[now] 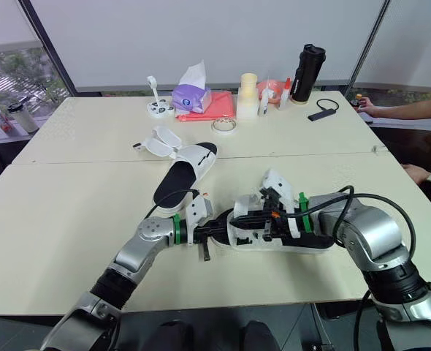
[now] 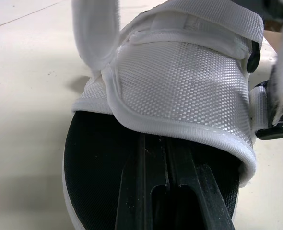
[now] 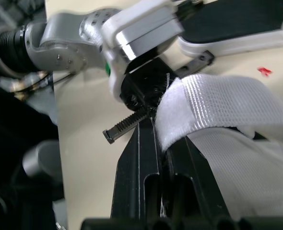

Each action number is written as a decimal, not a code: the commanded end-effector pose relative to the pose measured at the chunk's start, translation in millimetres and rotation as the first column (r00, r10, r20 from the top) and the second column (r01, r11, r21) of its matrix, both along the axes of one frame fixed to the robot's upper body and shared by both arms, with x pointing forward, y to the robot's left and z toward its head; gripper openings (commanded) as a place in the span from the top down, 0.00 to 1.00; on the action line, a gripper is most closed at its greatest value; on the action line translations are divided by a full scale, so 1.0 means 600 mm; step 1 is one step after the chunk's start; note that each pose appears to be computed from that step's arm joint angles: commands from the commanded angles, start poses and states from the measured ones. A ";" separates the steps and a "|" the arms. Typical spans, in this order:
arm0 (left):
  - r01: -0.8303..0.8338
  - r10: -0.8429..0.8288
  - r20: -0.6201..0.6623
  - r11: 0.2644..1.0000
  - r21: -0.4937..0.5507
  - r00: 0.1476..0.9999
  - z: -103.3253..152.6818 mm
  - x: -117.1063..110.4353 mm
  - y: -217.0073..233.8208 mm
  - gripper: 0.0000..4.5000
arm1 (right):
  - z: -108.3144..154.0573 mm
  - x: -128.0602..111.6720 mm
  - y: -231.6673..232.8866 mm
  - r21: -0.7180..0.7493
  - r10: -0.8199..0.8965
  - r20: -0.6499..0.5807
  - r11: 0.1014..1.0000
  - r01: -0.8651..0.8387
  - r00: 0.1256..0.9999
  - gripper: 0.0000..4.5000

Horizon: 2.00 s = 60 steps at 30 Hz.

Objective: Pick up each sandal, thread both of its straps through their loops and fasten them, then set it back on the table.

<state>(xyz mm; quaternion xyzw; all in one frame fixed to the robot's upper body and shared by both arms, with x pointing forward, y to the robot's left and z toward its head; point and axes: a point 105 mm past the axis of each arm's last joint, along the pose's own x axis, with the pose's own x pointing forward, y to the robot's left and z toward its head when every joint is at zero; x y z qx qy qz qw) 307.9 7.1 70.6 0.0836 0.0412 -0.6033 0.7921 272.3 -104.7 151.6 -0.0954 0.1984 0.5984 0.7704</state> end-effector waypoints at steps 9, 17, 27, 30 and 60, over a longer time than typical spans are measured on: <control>-0.053 0.063 -0.108 0.994 0.095 0.992 -0.060 -0.005 0.022 1.00 | -0.033 -0.003 -0.018 -0.115 0.047 0.025 0.992 -0.043 0.999 0.99; -0.045 0.055 -0.103 0.994 0.097 0.993 -0.060 -0.006 0.020 1.00 | -0.007 -0.018 -0.030 -0.054 0.052 -0.033 0.997 -0.053 0.998 0.99; -0.048 0.059 -0.115 0.994 0.094 0.992 -0.063 -0.005 0.019 1.00 | 0.022 -0.019 -0.022 0.068 0.054 -0.088 0.997 -0.048 0.995 0.99; -0.050 0.061 -0.115 0.994 0.093 0.991 -0.062 -0.004 0.019 1.00 | 0.032 -0.008 -0.009 0.146 0.044 -0.106 0.989 -0.029 0.993 0.99; -0.065 0.079 -0.132 0.992 0.110 0.988 -0.072 -0.004 0.029 1.00 | 0.029 -0.017 -0.030 0.288 -0.230 -0.168 0.918 0.271 0.959 0.47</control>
